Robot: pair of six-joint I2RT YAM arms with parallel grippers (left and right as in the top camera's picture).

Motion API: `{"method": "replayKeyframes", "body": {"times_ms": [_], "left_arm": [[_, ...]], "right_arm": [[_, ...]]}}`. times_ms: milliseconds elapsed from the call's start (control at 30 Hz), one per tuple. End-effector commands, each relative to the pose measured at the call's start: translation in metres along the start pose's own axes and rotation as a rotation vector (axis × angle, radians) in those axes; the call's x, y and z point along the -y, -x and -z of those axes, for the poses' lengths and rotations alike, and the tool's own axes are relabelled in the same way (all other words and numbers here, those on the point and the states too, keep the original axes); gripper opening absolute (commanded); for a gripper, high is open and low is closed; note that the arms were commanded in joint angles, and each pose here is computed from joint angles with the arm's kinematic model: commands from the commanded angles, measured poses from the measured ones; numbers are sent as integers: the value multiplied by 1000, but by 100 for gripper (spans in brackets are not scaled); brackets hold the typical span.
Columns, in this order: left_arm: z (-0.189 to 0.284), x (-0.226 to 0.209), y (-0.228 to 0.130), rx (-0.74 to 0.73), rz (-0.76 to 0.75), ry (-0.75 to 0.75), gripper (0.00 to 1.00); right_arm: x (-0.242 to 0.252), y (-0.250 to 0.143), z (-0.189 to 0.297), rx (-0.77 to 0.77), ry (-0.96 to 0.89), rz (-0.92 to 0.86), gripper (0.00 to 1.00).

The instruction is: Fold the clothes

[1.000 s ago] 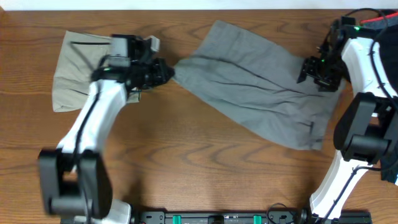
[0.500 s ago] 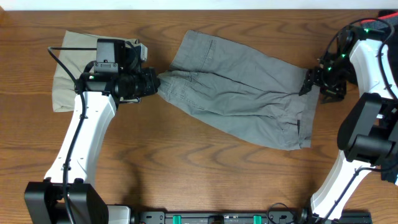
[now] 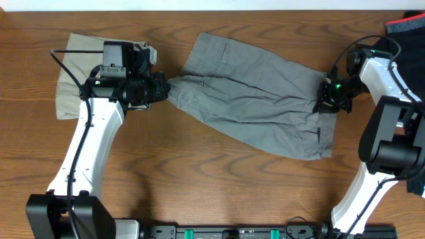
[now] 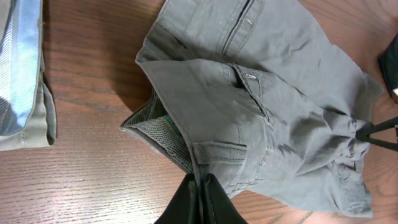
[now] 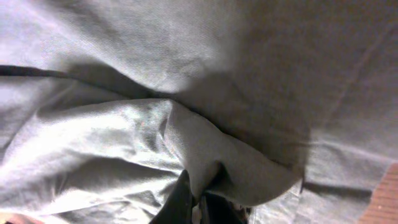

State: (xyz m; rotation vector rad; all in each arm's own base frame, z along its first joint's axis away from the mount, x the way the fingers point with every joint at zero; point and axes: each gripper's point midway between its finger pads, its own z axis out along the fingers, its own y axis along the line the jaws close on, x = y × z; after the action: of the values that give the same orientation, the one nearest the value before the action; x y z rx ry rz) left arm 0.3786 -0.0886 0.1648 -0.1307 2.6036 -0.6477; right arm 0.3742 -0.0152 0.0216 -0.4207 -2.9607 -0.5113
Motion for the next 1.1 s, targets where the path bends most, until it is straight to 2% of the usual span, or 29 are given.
{"method": "replayKeyframes", "body": {"times_ms": [0, 133, 267, 400, 667, 833, 1067], "left_arm": [[10, 3, 5, 32, -35, 4, 6], [29, 10, 3, 57, -46, 1, 6], [60, 10, -4, 99, -53, 59, 6], [89, 3, -20, 119, -48, 142, 6], [116, -17, -65, 27, -9, 273, 7], [115, -27, -79, -40, 10, 323, 11], [115, -29, -86, -72, 19, 331, 10]], "right_arm": [[-14, 6, 42, 117, 18, 72, 1], [-29, -7, 93, 230, 14, 172, 1], [-45, -35, 142, 328, 12, 216, 1], [-51, -66, 167, 351, 12, 225, 1], [-44, -137, 159, 112, 3, 123, 1], [-23, -156, 147, 23, -107, 4, 1], [-22, -182, 129, -99, -131, 6, 1]]}}
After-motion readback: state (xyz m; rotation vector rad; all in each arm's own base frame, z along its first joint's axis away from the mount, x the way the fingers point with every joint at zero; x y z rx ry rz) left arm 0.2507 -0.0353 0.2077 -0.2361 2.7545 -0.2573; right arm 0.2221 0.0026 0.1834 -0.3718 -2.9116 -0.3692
